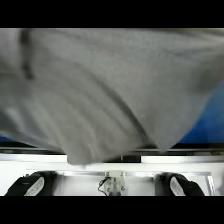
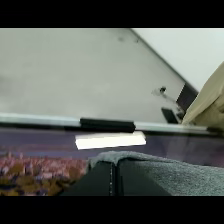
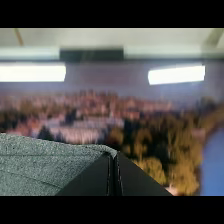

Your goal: Fold the shirts.

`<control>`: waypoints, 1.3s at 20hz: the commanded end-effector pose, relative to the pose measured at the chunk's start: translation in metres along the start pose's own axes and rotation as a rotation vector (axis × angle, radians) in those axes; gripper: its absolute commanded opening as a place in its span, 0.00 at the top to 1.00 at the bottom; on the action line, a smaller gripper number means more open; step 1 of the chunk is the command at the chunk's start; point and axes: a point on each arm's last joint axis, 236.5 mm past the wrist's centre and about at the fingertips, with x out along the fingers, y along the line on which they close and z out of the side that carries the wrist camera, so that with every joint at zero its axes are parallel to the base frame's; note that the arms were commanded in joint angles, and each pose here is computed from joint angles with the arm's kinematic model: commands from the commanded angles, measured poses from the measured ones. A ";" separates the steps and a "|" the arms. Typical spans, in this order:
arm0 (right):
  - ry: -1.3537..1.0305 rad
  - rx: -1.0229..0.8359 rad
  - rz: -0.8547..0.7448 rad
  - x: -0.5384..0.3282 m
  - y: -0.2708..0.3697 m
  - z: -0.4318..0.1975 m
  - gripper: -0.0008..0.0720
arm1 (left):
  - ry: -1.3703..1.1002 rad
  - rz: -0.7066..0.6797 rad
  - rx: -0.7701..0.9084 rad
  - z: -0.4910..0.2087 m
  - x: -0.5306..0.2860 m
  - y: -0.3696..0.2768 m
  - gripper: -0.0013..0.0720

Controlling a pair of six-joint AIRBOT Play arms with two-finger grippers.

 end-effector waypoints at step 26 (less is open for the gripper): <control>1.119 0.236 0.081 0.207 -0.040 -0.315 0.18 | 1.541 0.217 -0.375 -0.457 0.128 0.192 0.34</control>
